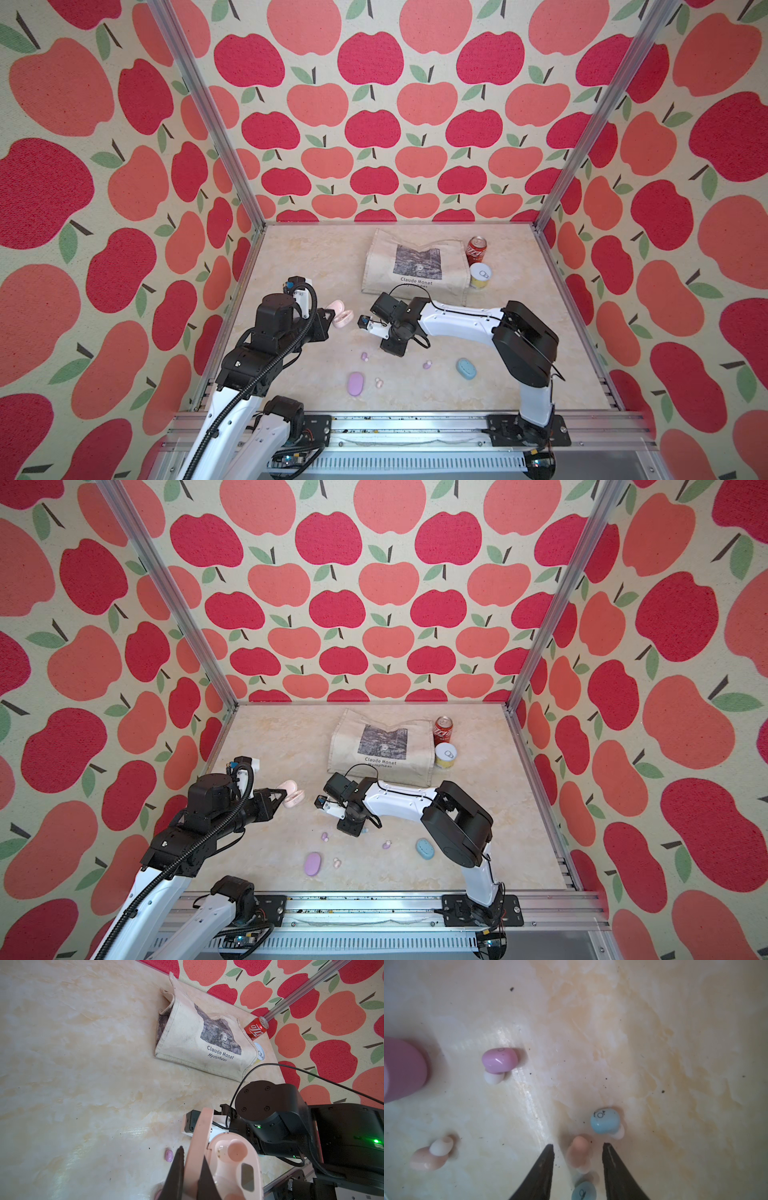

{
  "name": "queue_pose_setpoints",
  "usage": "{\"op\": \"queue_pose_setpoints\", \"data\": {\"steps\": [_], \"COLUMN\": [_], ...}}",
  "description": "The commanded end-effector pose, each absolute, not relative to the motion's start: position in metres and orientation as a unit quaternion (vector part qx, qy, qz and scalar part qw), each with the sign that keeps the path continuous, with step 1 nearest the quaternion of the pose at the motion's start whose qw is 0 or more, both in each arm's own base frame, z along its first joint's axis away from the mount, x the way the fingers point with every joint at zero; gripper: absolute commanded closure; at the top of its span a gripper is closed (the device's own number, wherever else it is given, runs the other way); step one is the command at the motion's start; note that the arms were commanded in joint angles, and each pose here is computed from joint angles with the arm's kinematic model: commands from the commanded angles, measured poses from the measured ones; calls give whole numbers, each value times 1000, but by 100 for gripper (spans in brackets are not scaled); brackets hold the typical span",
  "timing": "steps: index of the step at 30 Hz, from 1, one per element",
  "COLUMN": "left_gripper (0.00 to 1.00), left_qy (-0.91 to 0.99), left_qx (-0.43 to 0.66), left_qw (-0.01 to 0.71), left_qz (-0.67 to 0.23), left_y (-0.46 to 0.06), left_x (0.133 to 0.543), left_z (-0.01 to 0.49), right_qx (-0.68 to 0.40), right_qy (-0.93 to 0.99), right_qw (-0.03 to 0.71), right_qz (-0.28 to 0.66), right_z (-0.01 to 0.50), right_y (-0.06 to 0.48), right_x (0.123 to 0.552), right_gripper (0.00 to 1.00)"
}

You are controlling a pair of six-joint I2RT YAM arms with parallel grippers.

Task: Insert wireless bluetooth earbuds into charging case
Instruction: Pick up the wireless bluetooth earbud from the center of the table.

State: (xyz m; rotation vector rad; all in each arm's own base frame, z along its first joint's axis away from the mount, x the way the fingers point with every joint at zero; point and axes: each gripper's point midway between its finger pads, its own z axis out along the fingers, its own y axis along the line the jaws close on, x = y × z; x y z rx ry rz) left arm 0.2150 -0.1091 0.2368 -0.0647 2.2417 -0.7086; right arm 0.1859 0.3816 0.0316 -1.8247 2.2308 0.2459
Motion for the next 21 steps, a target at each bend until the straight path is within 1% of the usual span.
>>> {"op": "queue_pose_setpoints", "data": {"steps": [1,6,12,18,21], "left_gripper": [100,100,100,100,100], "left_qy": [873,873,873,874,875], "left_qx": [-15,-16,-17,-16,-15], "left_qw": [396,399,401,398,396], "left_qz": [-285,-282,-278,-278,-277], "left_y": [-111,-110,-107,-108,-108], "left_x": [218,218,217,218,218], "left_z": [242,242,241,239,238], "right_qx": [-634,-636,-638,-637,-637], "right_qy": [760,760,759,759,760], "right_qw": [119,113,107,103,100], "right_qz": [75,76,77,81,84], "right_z": [28,25,23,24,25], "right_y": [385,387,388,387,386], "right_x": [187,187,186,183,182], "right_gripper": [60,66,77,80,79]}}
